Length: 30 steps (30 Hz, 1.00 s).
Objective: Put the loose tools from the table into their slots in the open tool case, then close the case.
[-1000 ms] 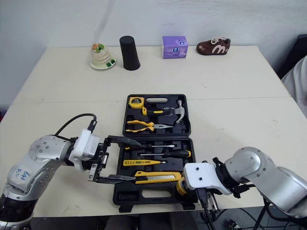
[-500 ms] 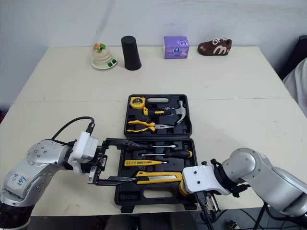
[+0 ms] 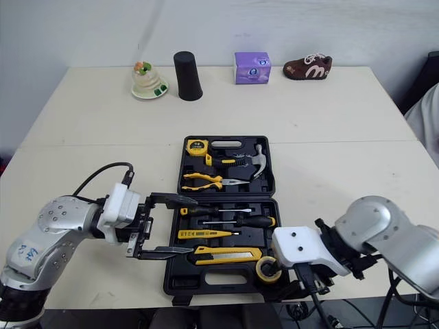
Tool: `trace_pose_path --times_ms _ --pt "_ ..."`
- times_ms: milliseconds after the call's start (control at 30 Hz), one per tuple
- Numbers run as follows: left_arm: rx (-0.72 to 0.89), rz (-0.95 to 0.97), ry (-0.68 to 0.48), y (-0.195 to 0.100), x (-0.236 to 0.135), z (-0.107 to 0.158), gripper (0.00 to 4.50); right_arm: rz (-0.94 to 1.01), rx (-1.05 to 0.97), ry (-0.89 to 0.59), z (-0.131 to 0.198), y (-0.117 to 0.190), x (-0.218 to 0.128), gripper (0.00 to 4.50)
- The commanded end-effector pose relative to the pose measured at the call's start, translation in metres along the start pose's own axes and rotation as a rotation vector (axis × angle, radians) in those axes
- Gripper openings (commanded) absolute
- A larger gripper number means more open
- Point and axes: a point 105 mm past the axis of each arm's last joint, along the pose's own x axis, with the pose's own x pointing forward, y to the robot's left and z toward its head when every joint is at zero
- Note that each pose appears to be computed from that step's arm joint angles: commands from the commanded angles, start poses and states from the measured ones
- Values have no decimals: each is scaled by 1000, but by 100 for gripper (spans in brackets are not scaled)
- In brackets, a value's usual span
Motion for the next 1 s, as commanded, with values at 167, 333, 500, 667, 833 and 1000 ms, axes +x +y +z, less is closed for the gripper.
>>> trace_pose_path --times_ms 167,333,500,667,833,1000 --pt "51 -14 -14 4 3 5 450 -130 10 -375 14 -11 -5 130" --pt "54 -8 -7 6 2 4 450 -213 3 -482 -7 -16 5 3" --pt "47 -8 3 6 2 2 450 -268 -16 -501 -29 -22 29 3" --pt "35 -6 11 5 0 1 450 -361 83 -411 -68 -37 42 3" --pt "26 3 20 5 -2 -1 450 -305 84 -350 -89 -26 50 3" --pt "22 17 23 6 -3 -3 450 -339 89 -415 -80 -34 49 3"
